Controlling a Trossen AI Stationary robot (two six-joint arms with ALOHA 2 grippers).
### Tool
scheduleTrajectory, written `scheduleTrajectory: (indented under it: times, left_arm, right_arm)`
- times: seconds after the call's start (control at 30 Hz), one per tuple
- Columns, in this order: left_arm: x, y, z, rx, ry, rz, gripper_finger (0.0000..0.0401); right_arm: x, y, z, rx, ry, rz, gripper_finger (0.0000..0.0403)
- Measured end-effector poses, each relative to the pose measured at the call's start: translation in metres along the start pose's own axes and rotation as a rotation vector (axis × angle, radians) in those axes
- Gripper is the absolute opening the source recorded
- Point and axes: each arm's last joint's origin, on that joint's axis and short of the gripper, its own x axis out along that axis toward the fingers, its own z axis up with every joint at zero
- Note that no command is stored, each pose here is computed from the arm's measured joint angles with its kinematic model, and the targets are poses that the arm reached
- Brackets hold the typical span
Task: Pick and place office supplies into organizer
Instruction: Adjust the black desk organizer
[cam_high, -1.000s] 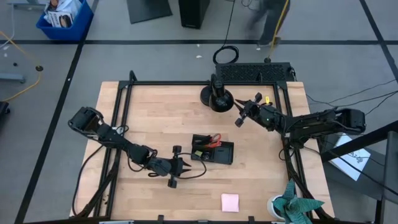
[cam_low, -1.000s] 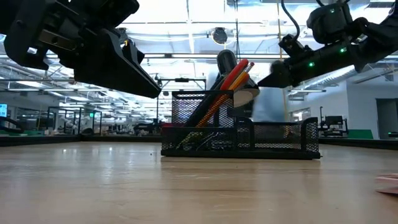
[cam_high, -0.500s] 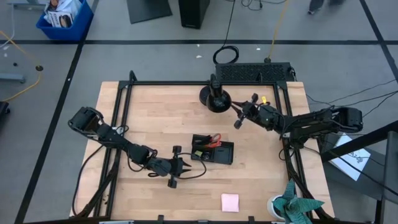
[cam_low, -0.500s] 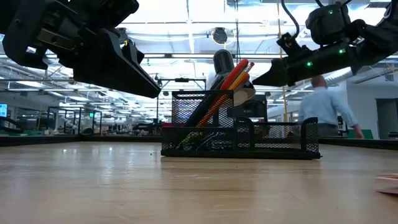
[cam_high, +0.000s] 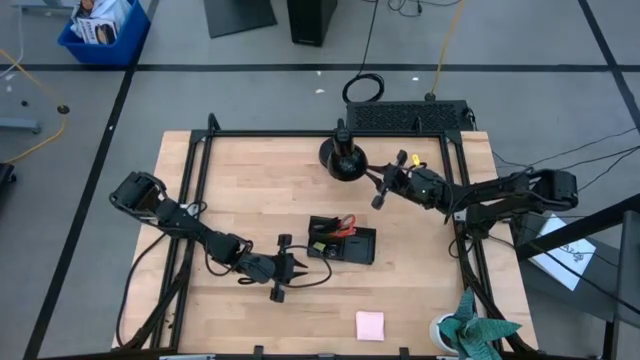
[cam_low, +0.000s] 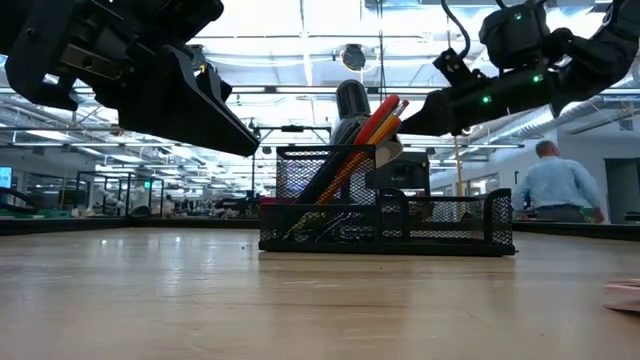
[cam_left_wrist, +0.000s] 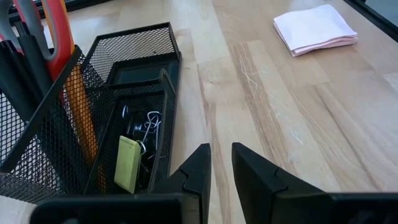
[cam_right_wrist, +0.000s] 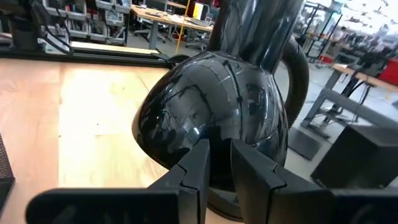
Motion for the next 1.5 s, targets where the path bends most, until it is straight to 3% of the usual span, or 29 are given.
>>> scheduleTrajectory:
  times: [0.27, 0.5, 0.63, 0.73, 0.97, 1.23, 1.5]
  left_arm:
    - [0.0, 0.0, 0.0, -0.044, 0.0, 0.0, 0.0072]
    - [0.0, 0.0, 0.0, -0.086, 0.0, 0.0, 0.0072]
    - [0.0, 0.0, 0.0, -0.107, -0.002, 0.0, 0.0072]
    - [0.0, 0.0, 0.0, -0.141, -0.002, 0.0, 0.0072]
    - [0.002, -0.006, -0.002, -0.212, 0.01, -0.056, 0.0072]
    - [0.003, -0.021, 0.0, -0.159, -0.077, -0.107, 0.0072]
    - [0.004, -0.02, 0.0, -0.156, -0.073, -0.075, 0.0072]
  right_arm:
    - [-0.027, 0.017, 0.022, -0.134, -0.038, -0.045, 0.0059]
    - [-0.062, 0.047, 0.054, -0.091, 0.044, 0.224, 0.0059]
    - [-0.082, 0.068, 0.057, -0.054, 0.088, 0.436, 0.0059]
    - [-0.094, 0.082, 0.056, -0.044, 0.091, 0.534, 0.0059]
    - [-0.108, 0.109, 0.039, -0.052, 0.17, 0.645, 0.0059]
    - [-0.101, 0.146, -0.002, -0.019, 0.32, 0.664, 0.0059]
    - [-0.096, 0.163, -0.021, 0.034, 0.394, 0.721, 0.0059]
